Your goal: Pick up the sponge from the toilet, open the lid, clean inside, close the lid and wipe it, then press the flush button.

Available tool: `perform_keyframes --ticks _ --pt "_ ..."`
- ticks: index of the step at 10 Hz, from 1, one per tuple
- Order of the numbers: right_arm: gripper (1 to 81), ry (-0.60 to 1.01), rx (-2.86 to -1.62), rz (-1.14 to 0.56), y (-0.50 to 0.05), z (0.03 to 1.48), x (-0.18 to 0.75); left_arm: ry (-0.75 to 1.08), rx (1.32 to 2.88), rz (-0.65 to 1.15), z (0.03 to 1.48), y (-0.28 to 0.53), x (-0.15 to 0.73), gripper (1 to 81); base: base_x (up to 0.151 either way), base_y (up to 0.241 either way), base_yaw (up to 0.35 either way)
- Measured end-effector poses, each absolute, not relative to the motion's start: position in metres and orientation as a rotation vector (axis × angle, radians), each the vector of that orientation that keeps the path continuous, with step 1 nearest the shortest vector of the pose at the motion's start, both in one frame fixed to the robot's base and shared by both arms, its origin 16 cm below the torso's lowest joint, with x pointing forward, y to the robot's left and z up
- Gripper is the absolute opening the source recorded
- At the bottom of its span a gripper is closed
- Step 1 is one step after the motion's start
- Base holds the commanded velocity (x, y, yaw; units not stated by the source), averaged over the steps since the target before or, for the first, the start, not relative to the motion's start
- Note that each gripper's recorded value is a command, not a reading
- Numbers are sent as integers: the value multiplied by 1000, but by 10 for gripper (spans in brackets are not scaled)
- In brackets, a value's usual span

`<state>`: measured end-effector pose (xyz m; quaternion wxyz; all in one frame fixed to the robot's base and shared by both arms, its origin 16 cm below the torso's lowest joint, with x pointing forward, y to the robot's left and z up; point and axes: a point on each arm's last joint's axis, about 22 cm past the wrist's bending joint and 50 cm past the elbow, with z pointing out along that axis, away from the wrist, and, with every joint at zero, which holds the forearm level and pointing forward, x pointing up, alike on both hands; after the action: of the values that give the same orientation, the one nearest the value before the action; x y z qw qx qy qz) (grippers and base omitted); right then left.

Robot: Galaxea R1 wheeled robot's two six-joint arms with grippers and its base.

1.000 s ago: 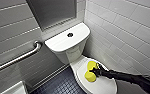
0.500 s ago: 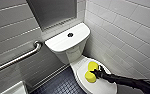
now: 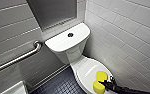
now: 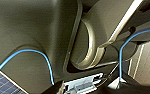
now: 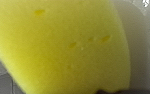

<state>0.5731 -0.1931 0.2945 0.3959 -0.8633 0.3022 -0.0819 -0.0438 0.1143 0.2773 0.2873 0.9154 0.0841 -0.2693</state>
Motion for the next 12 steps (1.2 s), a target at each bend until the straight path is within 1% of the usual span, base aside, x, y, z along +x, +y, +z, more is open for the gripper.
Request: perform_keyframes --ticks 4,6,9,10,12 --pt "10 823 -2246 -115 -247 297 502 224 2444 -719 278 114 -44 811 0 0 0" --pt "10 859 -2280 -94 -277 295 469 224 2445 -719 278 114 -44 811 0 0 0" --pt "10 913 -2307 -64 -304 291 415 225 2445 -718 277 114 -44 811 0 0 0" --pt "10 940 -2338 -19 -318 289 382 224 2445 -718 277 114 -44 811 0 0 0" --pt "10 1011 -2420 127 -355 290 300 224 2445 -718 277 114 -44 811 0 0 0"
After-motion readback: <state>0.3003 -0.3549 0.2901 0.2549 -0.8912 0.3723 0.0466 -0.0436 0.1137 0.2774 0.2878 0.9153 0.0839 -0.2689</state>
